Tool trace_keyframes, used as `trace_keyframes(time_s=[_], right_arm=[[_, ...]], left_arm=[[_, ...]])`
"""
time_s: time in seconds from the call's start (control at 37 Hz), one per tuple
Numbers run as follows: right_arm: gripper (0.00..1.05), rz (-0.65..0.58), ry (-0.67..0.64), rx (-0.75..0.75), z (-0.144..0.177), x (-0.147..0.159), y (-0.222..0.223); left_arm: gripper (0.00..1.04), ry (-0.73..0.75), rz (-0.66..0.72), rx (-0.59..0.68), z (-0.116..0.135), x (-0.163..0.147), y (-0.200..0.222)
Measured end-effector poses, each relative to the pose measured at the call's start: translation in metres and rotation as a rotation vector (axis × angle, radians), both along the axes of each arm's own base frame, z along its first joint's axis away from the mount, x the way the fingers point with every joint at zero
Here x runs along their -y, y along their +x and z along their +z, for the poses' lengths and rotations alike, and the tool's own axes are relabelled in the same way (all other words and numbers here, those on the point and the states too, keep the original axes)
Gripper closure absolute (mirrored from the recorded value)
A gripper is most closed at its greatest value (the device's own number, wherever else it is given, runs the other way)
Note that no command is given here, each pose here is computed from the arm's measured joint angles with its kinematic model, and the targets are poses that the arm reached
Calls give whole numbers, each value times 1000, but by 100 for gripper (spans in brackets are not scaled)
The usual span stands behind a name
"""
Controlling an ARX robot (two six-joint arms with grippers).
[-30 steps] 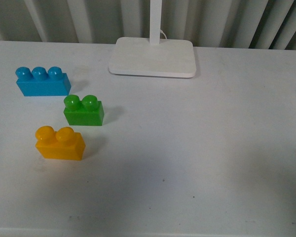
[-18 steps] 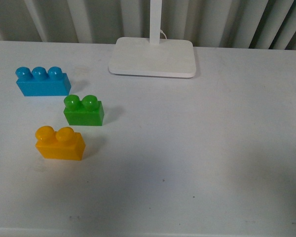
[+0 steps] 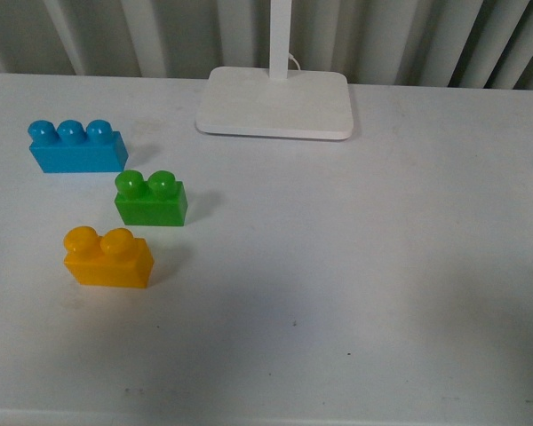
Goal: Insert yellow block into base center
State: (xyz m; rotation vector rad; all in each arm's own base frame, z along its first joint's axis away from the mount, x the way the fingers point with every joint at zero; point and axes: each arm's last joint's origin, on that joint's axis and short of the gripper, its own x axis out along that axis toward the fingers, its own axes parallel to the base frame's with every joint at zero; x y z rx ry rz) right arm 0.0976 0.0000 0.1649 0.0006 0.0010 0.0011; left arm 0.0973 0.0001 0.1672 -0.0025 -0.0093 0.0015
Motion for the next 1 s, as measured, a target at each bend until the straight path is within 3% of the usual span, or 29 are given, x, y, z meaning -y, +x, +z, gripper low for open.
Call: trace_keyframes(time_s=[0.22,0.32,0.41,0.7,1.0], right_arm=[[9,0,0,0,0,0,0],[9,-139,100,-246,2,5,8],[9,-147,123,-285,4,11,19],[9,-228,112,-335,-3,64,80],[9,-154,147,-556,-43,95,166]], left_arm=[[6,0,0,0,0,0,0],[6,0,0,0,0,0,0],[6,0,0,0,0,0,0],[6,0,0,0,0,0,0],[6,0,0,0,0,0,0]])
